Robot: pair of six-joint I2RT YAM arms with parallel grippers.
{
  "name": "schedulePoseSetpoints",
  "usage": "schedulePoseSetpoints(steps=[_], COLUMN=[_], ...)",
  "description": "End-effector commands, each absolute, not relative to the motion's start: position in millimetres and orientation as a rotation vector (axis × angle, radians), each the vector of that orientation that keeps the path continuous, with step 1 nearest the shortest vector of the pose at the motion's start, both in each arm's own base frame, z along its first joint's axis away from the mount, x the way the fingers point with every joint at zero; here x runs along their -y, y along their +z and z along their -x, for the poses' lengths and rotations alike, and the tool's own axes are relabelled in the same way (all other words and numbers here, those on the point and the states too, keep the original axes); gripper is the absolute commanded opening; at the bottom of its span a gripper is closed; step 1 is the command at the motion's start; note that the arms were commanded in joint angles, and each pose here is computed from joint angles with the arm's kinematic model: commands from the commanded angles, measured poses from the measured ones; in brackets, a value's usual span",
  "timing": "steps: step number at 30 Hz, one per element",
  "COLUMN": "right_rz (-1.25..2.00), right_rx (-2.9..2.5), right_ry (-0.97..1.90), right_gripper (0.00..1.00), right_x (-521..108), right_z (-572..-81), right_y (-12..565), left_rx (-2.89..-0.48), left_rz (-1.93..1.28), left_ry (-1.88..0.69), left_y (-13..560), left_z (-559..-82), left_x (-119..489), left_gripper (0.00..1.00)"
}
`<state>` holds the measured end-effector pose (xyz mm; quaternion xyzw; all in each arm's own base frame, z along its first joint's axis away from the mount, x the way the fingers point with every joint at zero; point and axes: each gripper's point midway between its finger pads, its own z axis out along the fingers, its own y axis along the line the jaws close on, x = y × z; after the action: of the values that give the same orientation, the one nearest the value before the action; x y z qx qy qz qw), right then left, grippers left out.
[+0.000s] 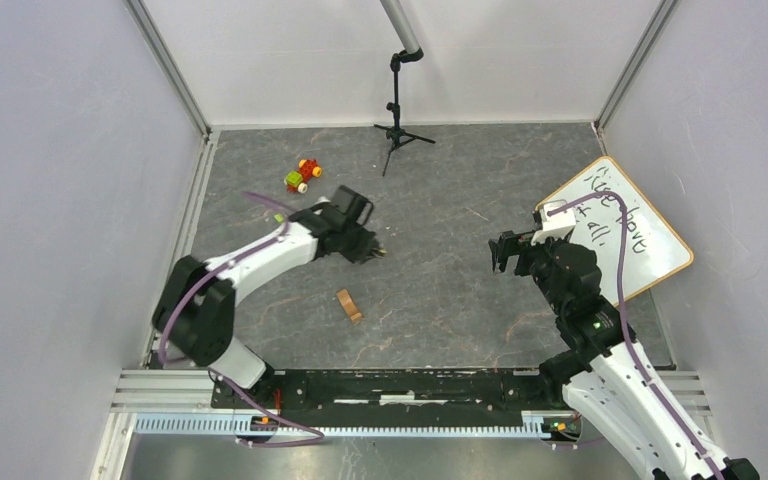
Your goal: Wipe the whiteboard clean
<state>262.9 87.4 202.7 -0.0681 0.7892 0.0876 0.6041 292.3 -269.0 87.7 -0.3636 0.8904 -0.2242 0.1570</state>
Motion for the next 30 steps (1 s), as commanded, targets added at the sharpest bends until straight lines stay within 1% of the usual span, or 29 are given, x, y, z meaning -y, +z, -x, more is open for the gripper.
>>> schedulePoseSetpoints(steps=[1, 3, 5, 7, 9, 10, 13, 15, 18, 21, 24, 28, 30], right_rz=[0.08, 0.072, 0.067, 0.054, 0.04, 0.044, 0.098, 0.204, 0.387, 0.515, 0.572, 0.6, 0.6], right_rx=[-1.872, -1.881, -1.885, -1.892, -1.906, -1.918, -1.973, -2.009, -2.035, -2.037, -2.063, -2.107, -2.122], right_ry=[0.14, 0.128, 0.128, 0.125, 0.117, 0.114, 0.137, 0.187, 0.346, 0.556, 0.731, 0.928, 0.966], right_gripper=[0.97, 0.98, 0.97, 0.98, 0.97, 0.97, 0.97, 0.97, 0.97, 0.97, 0.99, 0.86, 0.76], right_x=[-74.5, -72.1, -71.8, -70.9, -69.7, -70.0, -78.3, -92.2, -123.9, -159.0, -187.3, -219.2, -228.9], right_z=[-264.9, -264.5, -264.0, -264.1, -264.8, -264.9, -263.8, -261.5, -252.7, -243.2, -236.9, -233.4, -238.0], right_y=[197.4, 194.9, 191.6, 187.8, 183.1, 180.0, 169.8, 164.2, 152.0, 139.4, 129.1, 118.3, 113.2], left_rx=[-2.692, -2.688, -2.666, -2.67, -2.687, -2.692, -2.661, -2.566, -2.439, -2.301, -2.137, -1.938, -1.853], left_rz=[0.669, 0.592, 0.55, 0.511, 0.482, 0.463, 0.42, 0.359, 0.257, 0.147, 0.058, -0.038, -0.08], left_ry=[-0.814, -0.831, -0.879, -0.931, -0.989, -1.023, -1.046, -1.009, -0.907, -0.875, -0.805, -0.682, -0.65], left_y=[80.4, 78.8, 79.3, 76.9, 73.2, 72.1, 76.8, 98.8, 132.3, 175.2, 227.3, 306.2, 343.1], left_z=[-262.4, -253.5, -249.9, -243.4, -236.7, -233.2, -228.0, -231.4, -236.7, -243.5, -256.0, -268.7, -272.0], left_x=[344.7, 354.4, 357.5, 357.4, 355.5, 353.5, 333.9, 314.1, 281.0, 257.2, 230.0, 203.8, 198.2], left_gripper=[0.31, 0.34, 0.4, 0.46, 0.59, 0.63, 0.69, 0.77, 0.86, 0.9, 0.94, 0.96, 0.97])
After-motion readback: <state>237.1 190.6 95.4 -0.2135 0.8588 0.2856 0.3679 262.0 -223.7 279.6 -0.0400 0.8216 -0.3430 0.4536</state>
